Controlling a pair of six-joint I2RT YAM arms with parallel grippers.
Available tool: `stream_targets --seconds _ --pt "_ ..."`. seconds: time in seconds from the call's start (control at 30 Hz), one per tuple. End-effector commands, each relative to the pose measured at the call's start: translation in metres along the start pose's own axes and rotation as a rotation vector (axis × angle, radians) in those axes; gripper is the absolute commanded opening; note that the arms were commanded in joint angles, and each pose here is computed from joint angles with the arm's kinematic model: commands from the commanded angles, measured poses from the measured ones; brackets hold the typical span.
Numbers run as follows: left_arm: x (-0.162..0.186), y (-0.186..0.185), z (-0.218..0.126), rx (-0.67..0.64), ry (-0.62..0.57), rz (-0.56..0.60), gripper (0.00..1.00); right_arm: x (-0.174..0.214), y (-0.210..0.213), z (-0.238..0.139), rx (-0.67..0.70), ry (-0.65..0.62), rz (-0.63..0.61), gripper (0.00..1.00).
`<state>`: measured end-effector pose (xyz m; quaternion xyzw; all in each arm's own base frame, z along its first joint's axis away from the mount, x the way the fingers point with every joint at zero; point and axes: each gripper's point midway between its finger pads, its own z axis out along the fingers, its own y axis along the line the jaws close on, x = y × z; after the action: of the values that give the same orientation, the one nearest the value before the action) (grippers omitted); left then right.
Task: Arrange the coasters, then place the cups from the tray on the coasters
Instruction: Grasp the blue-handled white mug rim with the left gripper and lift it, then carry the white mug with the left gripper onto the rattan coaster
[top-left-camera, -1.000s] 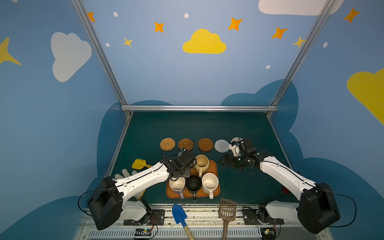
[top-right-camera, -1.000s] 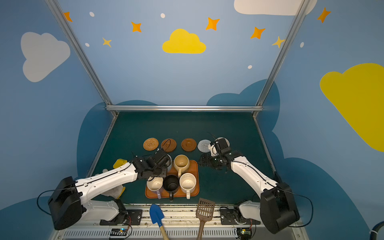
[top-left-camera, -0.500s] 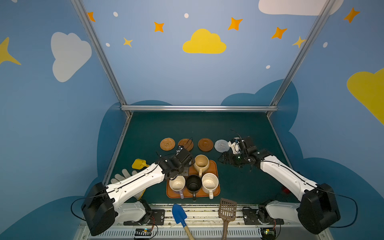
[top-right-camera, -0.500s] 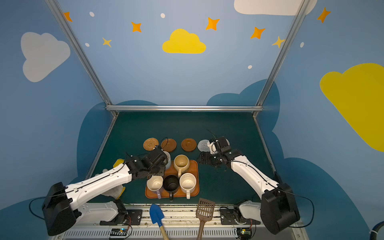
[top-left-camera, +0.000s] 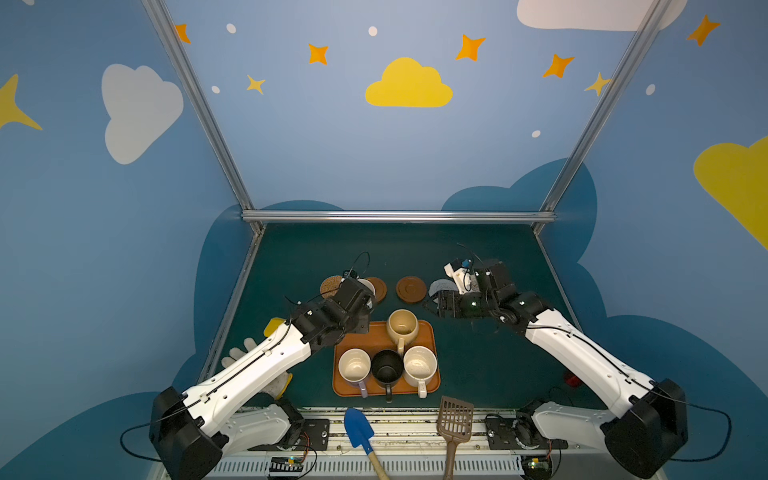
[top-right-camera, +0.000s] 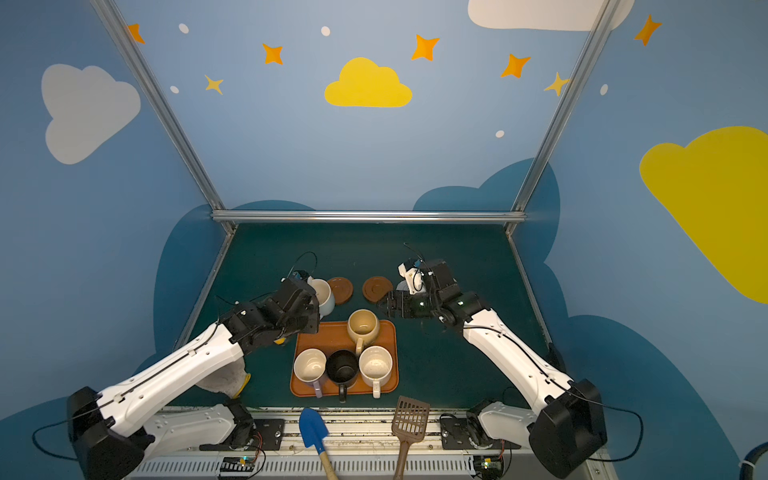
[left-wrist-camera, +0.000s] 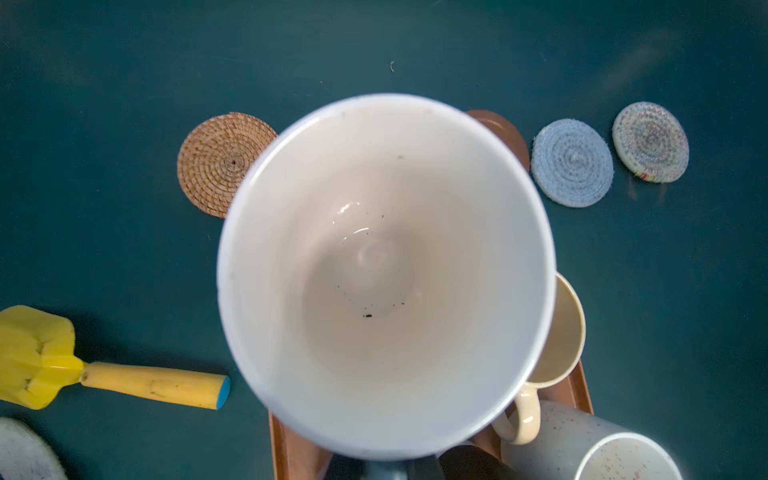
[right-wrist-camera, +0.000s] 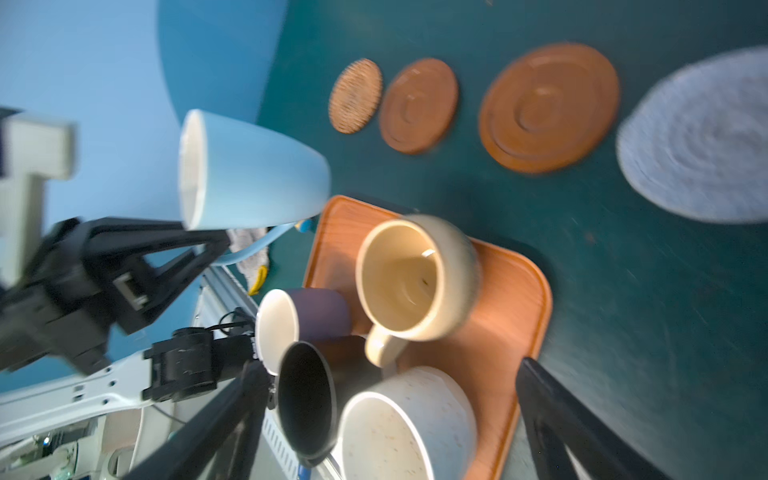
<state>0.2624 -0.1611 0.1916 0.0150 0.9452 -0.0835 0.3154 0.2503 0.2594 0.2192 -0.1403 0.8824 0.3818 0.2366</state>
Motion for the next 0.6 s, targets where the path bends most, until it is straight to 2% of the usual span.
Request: stream_targets --seconds 0.0,0.27,0.57 --pt "-0.028 0.007 -0.010 0.019 -0.060 0.009 0.04 -0.009 0.019 -0.001 -0.036 -0.016 -0.041 0.93" --pt "-0.058 0.044 0.005 -0.015 -0.063 -0.035 0.04 -0.028 0.047 0.022 -0.056 -0.015 -0.051 0.93" --pt "-0.079 0.079 0.052 -0.044 -0.030 -0.096 0.04 -0.040 0.064 0.057 -0.052 0.038 -0.054 0.93"
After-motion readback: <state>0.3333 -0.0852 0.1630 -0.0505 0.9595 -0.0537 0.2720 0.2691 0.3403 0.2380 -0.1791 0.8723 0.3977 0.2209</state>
